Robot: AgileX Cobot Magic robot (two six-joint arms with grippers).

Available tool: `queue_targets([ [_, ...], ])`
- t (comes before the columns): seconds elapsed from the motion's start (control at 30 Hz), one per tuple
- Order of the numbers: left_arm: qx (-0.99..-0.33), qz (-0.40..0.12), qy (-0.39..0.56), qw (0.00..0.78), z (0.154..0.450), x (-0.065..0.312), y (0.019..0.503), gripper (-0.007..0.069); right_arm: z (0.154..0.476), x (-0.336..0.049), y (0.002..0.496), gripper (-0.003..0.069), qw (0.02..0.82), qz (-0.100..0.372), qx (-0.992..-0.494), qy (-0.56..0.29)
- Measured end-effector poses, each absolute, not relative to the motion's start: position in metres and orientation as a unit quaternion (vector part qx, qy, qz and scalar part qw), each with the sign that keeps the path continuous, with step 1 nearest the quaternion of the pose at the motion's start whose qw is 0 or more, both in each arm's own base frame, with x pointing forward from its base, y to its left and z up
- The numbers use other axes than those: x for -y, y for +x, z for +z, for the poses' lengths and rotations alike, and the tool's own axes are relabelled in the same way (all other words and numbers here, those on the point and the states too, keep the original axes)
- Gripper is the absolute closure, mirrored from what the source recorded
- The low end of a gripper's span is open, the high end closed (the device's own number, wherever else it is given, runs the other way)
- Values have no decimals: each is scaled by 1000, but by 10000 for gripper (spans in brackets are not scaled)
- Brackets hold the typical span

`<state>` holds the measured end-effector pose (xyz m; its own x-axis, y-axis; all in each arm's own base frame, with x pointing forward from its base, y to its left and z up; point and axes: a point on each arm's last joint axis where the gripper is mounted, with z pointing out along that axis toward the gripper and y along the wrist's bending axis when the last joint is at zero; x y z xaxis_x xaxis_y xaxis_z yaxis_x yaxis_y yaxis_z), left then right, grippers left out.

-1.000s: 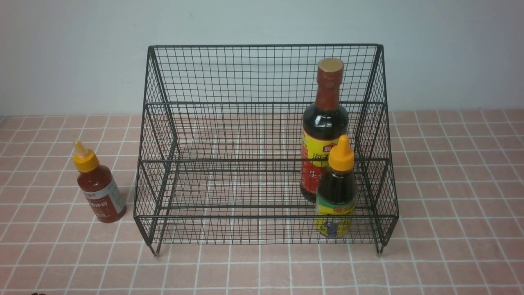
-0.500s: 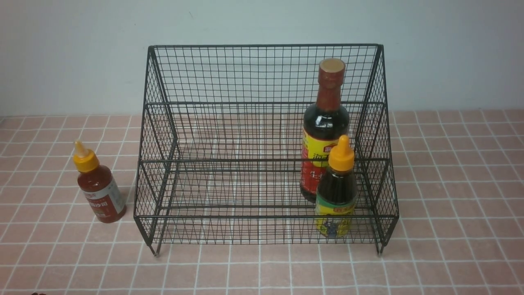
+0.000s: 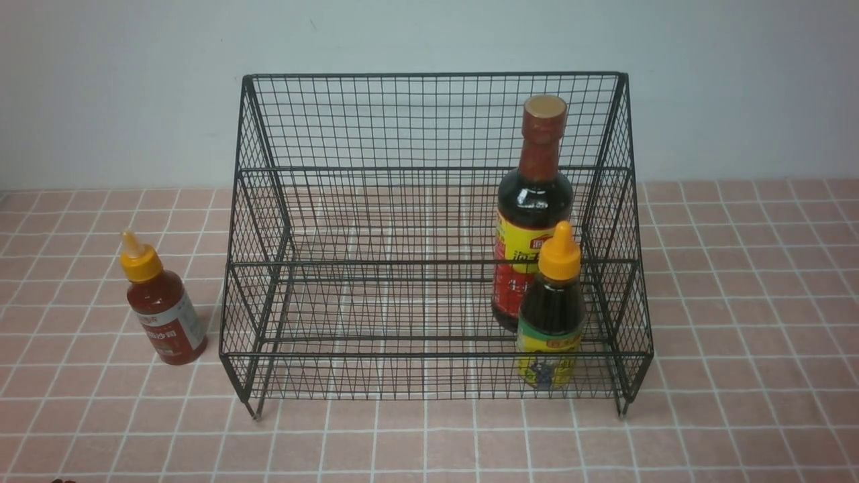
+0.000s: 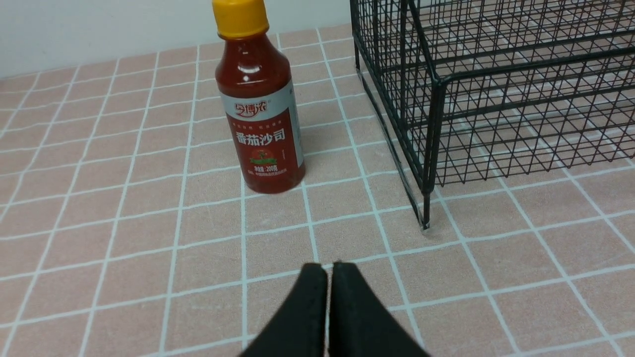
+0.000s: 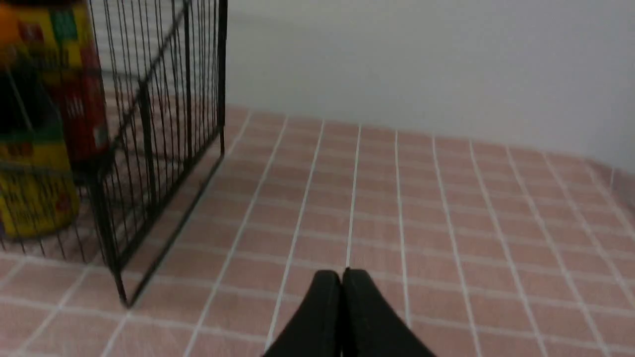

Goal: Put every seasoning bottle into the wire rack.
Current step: Use the left arm to grab the condiment bottle closest to it

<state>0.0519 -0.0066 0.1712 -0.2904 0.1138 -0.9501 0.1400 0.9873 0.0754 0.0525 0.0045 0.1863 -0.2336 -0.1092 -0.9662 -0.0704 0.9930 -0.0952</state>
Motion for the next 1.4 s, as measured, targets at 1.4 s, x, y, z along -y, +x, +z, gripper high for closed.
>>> queue_targets([
  [1.4,-803,-11,79,590,171,7,52,631,181,-3,54,673,628,8,-778,-13],
])
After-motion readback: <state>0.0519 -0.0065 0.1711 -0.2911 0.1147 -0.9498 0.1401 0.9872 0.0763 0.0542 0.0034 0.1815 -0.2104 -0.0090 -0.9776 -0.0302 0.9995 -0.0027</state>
